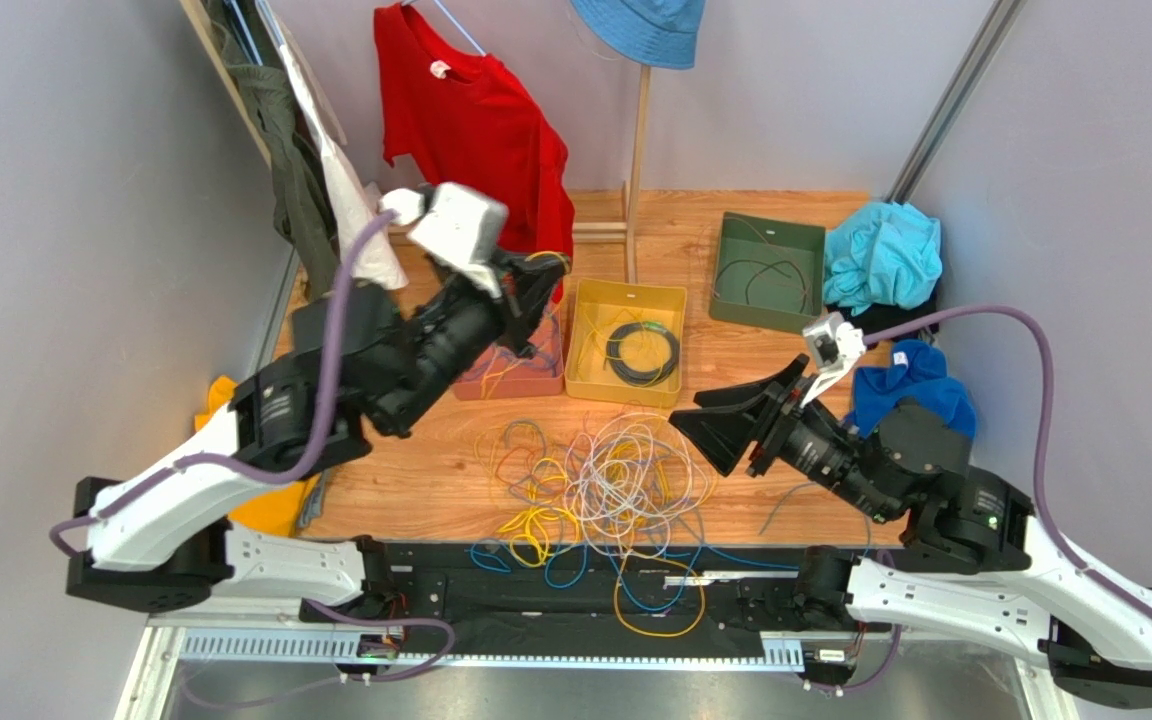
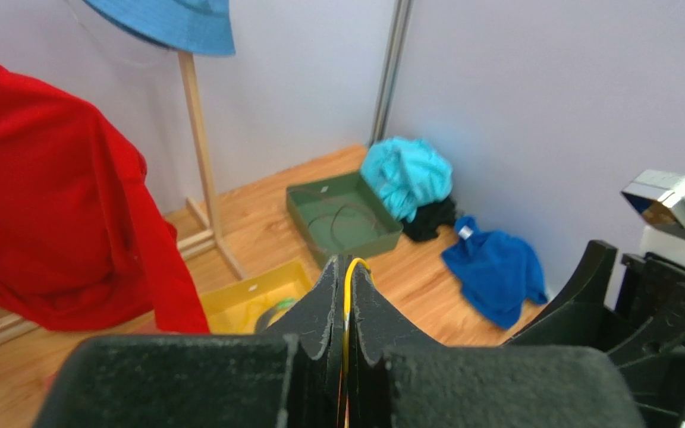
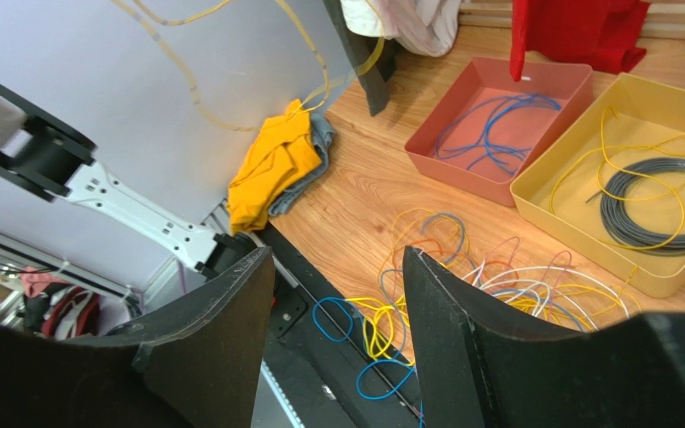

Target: Untangle the cables

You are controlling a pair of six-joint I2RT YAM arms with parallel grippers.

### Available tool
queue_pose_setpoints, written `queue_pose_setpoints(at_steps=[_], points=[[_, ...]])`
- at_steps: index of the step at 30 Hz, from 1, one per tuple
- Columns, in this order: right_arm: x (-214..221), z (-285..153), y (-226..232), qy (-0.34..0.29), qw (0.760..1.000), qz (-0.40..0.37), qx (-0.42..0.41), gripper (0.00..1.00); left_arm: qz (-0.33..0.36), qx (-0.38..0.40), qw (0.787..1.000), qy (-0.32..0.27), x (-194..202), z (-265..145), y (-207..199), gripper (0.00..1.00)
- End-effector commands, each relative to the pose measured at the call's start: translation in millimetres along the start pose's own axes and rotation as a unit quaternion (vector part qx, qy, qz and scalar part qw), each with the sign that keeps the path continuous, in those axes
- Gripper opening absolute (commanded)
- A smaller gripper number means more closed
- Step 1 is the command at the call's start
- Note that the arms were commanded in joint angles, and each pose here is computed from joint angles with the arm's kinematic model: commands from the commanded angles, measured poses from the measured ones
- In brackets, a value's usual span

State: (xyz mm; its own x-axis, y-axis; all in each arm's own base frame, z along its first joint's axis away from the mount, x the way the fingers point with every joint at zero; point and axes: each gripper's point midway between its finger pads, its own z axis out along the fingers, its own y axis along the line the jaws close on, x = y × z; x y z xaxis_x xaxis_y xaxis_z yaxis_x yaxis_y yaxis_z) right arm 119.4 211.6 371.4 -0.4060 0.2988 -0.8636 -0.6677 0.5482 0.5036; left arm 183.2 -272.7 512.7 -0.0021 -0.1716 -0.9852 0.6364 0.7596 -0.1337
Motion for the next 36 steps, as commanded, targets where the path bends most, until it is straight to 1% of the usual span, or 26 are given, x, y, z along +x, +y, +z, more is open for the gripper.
queue_pose_setpoints(at_steps=[1, 5, 8, 12, 13, 14, 15, 16, 17, 18, 20, 21, 22, 23, 24, 26, 27, 28, 30, 36], points=[[21.8, 14.9, -11.3, 0.009, 1.000, -0.013, 0.013, 0.59, 0.096, -0.010, 0.984, 0.148, 73.6, 11.0, 3.9, 0.00], [43.9, 26.9, -19.8, 0.030, 0.999, -0.012, 0.026, 0.59, 0.078, -0.012, 0.987, 0.141, 65.4, 24.3, 6.8, 0.00], [51.8, 23.8, -27.4, 0.036, 0.999, -0.005, 0.038, 0.57, 0.068, -0.024, 0.985, 0.154, 71.0, 41.9, 17.0, 0.00], [56.7, 11.0, -38.0, 0.035, 0.998, 0.006, 0.050, 0.56, 0.055, -0.041, 0.982, 0.178, 90.8, 70.9, 35.7, 0.00], [53.2, 5.4, -39.9, 0.025, 0.998, 0.008, 0.051, 0.55, 0.049, -0.042, 0.980, 0.190, 100.6, 82.6, 43.7, 0.00], [53.3, 2.8, -41.8, 0.024, 0.998, 0.012, 0.054, 0.55, 0.041, -0.042, 0.980, 0.191, 101.4, 88.3, 47.0, 0.00], [55.2, -0.2, -44.7, 0.027, 0.998, 0.012, 0.058, 0.55, 0.039, -0.055, 0.978, 0.200, 110.5, 100.3, 59.3, 0.00], [51.8, -4.7, -45.9, 0.019, 0.998, 0.015, 0.059, 0.55, 0.031, -0.052, 0.978, 0.198, 108.4, 106.1, 60.8, 0.00], [52.1, -6.2, -46.8, 0.018, 0.998, 0.017, 0.059, 0.54, 0.029, -0.054, 0.977, 0.203, 112.1, 112.5, 64.7, 0.00], [52.1, -7.8, -47.2, 0.017, 0.998, 0.019, 0.058, 0.54, 0.029, -0.063, 0.973, 0.218, 125.3, 124.5, 75.4, 0.00], [52.1, -9.7, -49.1, 0.014, 0.998, 0.020, 0.060, 0.54, 0.021, -0.056, 0.974, 0.217, 121.2, 138.2, 77.3, 0.00], [53.7, -9.9, -50.0, 0.015, 0.998, 0.018, 0.061, 0.54, 0.023, -0.064, 0.969, 0.239, 139.9, 150.2, 86.0, 0.00], [54.6, -9.9, -51.4, 0.017, 0.998, 0.016, 0.064, 0.54, 0.022, -0.064, 0.971, 0.230, 132.6, 158.1, 87.1, 0.00], [54.9, -9.7, -52.2, 0.017, 0.998, 0.015, 0.066, 0.54, 0.022, -0.064, 0.969, 0.238, 138.1, 163.2, 89.0, 0.00], [56.3, -9.5, -53.6, 0.019, 0.997, 0.011, 0.068, 0.54, 0.024, -0.069, 0.965, 0.254, 154.9, 174.5, 95.3, 0.00], [56.1, -10.1, -53.5, 0.020, 0.997, 0.009, 0.067, 0.54, 0.025, -0.069, 0.966, 0.249, 154.8, 186.4, 99.3, 0.00], [56.0, -10.9, -54.2, 0.020, 0.997, 0.007, 0.068, 0.54, 0.023, -0.073, 0.963, 0.258, 167.0, 194.8, 106.1, 0.00], [56.0, -10.9, -54.3, 0.019, 0.998, 0.006, 0.067, 0.54, 0.018, -0.070, 0.964, 0.255, 166.8, 200.0, 107.1, 0.00], [56.8, -12.8, -55.7, 0.019, 0.997, 0.005, 0.068, 0.54, 0.011, -0.075, 0.962, 0.261, 179.6, 211.5, 118.3, 0.00], [60.8, -15.8, -66.1, 0.012, 0.997, -0.001, 0.083, 0.53, -0.008, -0.058, 0.962, 0.266, 203.6, 228.6, 123.0, 0.00]])
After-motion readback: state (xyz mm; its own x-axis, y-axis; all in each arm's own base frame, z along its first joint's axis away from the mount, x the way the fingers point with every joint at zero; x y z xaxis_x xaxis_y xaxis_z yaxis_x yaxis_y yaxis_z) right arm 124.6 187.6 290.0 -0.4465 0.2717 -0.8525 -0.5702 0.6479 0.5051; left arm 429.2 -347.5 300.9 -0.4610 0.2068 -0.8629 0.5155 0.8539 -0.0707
